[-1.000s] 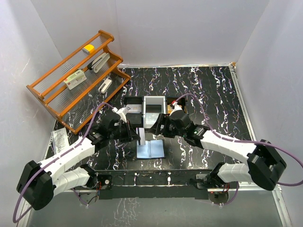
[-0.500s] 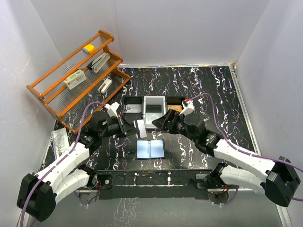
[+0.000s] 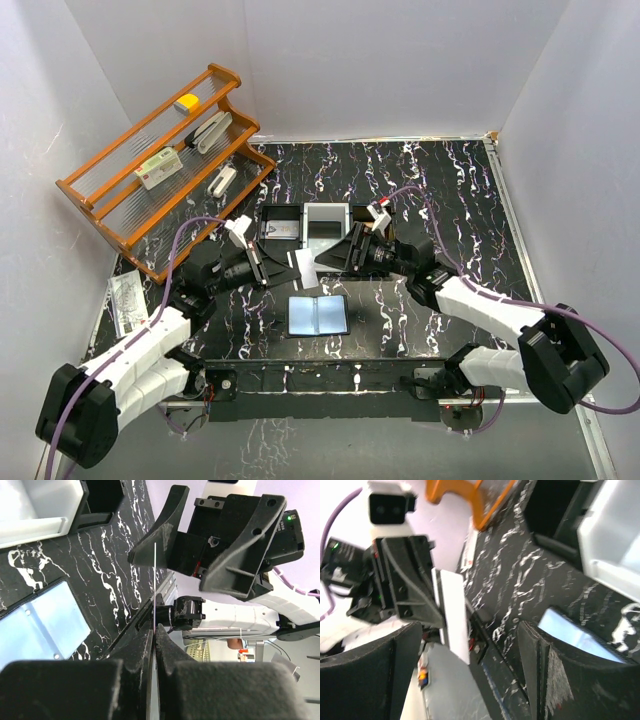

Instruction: Take the credit cards out of the card holder

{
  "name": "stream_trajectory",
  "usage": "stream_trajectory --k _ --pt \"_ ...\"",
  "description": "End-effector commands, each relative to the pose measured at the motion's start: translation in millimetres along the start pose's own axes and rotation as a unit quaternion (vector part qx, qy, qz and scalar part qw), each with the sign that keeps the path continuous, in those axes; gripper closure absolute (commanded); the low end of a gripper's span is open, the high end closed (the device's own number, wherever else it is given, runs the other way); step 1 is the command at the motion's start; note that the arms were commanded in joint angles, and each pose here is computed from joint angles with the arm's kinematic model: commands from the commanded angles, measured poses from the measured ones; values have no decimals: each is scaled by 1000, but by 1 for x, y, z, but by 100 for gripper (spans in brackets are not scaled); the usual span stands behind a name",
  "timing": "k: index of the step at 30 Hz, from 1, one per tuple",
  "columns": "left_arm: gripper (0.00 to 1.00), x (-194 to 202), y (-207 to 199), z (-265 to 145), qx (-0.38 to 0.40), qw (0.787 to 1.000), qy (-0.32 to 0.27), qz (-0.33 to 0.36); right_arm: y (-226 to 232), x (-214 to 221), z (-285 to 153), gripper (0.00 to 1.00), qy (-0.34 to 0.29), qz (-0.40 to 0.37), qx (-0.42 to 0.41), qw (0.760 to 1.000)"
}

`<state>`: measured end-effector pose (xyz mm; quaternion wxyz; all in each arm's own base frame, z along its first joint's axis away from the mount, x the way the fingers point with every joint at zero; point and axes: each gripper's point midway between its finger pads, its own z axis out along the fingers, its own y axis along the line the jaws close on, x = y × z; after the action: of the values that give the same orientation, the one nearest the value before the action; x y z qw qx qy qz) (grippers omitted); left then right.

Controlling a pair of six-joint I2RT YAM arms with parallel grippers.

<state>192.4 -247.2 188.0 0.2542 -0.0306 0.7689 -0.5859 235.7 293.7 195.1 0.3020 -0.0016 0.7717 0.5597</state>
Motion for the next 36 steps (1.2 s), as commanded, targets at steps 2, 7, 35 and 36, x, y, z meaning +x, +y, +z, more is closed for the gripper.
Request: stream_trajectory --k 2,7,35,36 --pt "100 -5 -23 1 54 998 5 19 50 10 -6 28 46 -23 -131 990" --pt "100 -4 -34 3 85 996 20 15 54 15 1 44 77 -6 -155 985" --pt "1 -8 43 -39 -218 972 17 91 35 -11 14 100 58 -107 -38 992" --pt "1 -13 54 -47 -259 961 8 94 30 -15 16 100 52 -127 -17 990"
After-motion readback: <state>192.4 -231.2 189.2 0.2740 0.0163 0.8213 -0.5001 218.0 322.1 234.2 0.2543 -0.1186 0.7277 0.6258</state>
